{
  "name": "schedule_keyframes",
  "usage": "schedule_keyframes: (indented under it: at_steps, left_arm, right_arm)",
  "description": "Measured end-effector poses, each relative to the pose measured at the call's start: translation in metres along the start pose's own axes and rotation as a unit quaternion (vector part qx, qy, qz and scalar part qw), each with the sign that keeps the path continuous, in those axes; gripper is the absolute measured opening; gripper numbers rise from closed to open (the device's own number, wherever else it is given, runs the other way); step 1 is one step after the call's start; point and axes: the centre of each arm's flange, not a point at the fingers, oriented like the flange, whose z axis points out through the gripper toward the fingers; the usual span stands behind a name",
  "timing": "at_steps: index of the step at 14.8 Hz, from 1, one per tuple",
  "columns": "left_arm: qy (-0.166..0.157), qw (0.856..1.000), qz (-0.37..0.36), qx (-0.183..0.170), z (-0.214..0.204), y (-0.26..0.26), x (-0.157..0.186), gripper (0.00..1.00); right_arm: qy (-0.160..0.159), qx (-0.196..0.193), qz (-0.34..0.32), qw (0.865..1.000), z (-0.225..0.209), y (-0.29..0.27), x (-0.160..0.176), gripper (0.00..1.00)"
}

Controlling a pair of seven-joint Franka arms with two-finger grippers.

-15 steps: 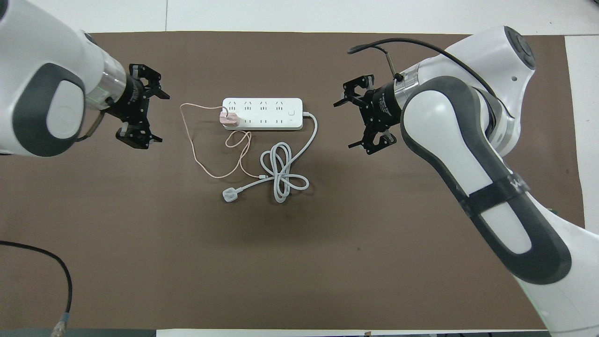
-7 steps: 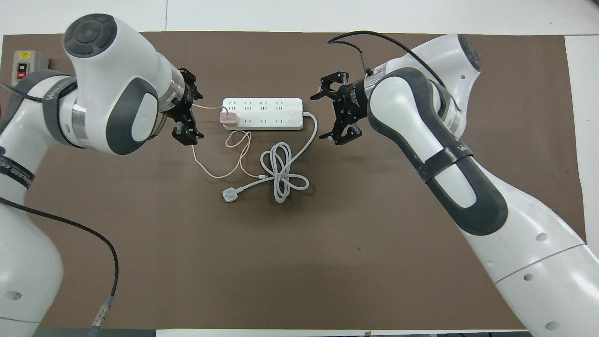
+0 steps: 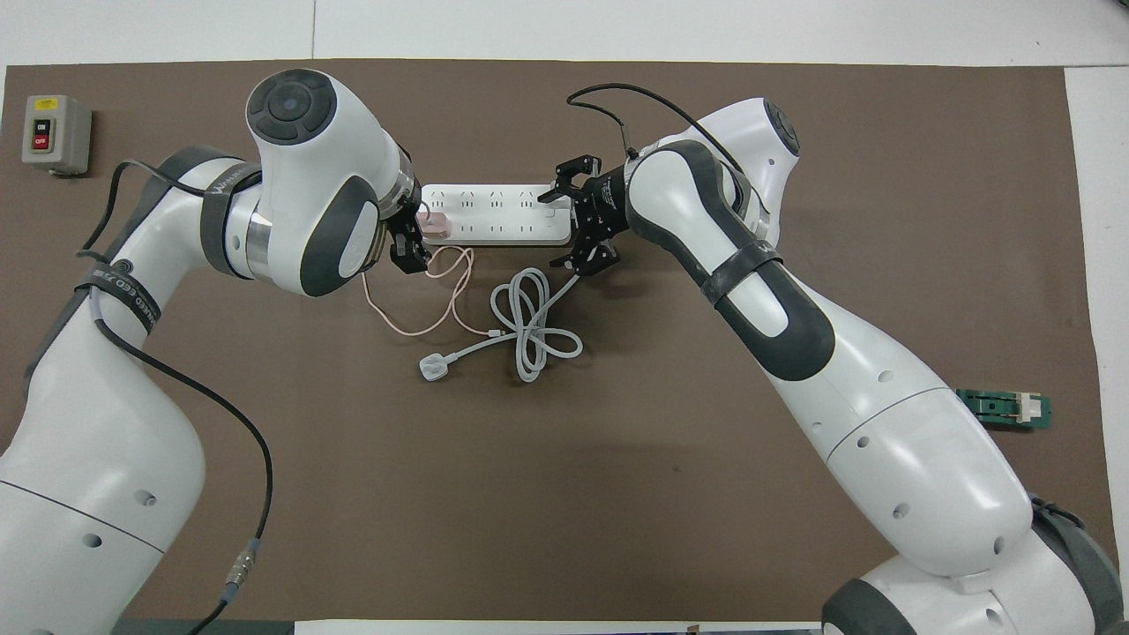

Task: Unplug charger and place it aside
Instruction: 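Grasp the pink charger with the left gripper while the right gripper holds the strip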

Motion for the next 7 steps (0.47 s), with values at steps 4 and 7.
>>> schedule_keyframes:
  at_steps: [4,7]
  left_arm:
    - [0.003,1.000,-0.001,-0.009,0.012,0.001,0.001,1.00]
    - [0.003,1.000,0.002,-0.009,0.023,-0.003,0.001,1.00]
  right_arm:
    - [-0.002,0.004,-0.004,1.000,0.003,-0.006,0.000,1.00]
    - [-0.003,0.011,-0.008,1.000,0.002,-0.013,0.000,1.00]
